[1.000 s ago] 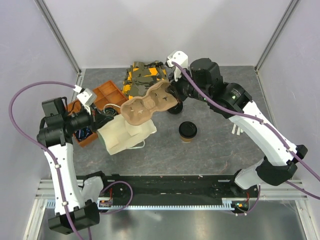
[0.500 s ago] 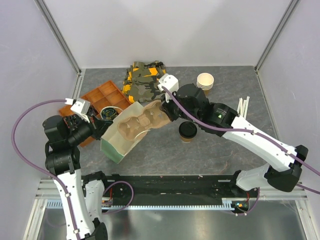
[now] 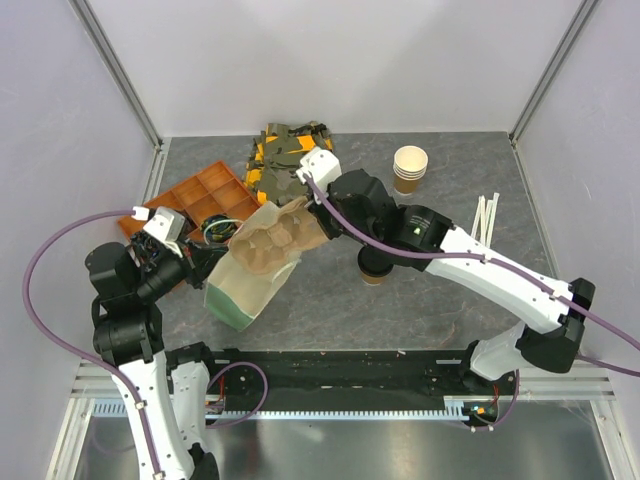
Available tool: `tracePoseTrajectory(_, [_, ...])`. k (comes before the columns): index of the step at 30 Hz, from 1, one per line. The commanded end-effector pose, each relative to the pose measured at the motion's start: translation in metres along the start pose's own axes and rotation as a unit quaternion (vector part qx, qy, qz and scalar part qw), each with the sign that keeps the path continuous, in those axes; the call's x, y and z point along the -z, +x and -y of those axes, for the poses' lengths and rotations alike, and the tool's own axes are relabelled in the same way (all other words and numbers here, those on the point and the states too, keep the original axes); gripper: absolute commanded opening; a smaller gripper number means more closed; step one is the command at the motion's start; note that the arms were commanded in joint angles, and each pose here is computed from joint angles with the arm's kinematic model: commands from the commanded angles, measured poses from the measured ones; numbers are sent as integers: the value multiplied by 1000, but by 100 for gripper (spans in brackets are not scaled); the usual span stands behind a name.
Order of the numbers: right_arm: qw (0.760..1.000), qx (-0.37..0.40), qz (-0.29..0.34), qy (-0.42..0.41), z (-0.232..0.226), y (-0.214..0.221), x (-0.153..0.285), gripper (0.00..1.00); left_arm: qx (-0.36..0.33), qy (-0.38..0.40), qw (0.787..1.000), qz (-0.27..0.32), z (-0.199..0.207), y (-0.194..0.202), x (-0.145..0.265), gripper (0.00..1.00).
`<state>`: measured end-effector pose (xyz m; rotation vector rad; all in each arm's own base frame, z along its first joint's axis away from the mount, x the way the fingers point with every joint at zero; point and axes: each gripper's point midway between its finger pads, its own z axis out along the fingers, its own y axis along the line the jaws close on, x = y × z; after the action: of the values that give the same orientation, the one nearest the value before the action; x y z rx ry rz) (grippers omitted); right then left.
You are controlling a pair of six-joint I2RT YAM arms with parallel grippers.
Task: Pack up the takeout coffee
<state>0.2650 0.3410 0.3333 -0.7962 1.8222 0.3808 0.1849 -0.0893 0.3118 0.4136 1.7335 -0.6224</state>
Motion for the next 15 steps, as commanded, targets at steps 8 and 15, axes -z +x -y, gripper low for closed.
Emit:
tracePoseTrajectory(8, [1000,24,-5,-17,-36,5,-7,0,-22,-1,999,26,0,1,-1,2])
tracePoseTrajectory(15, [998,63,-5,12,-43,9,-20,0,9,-38,999,33,-9,-1,0,2])
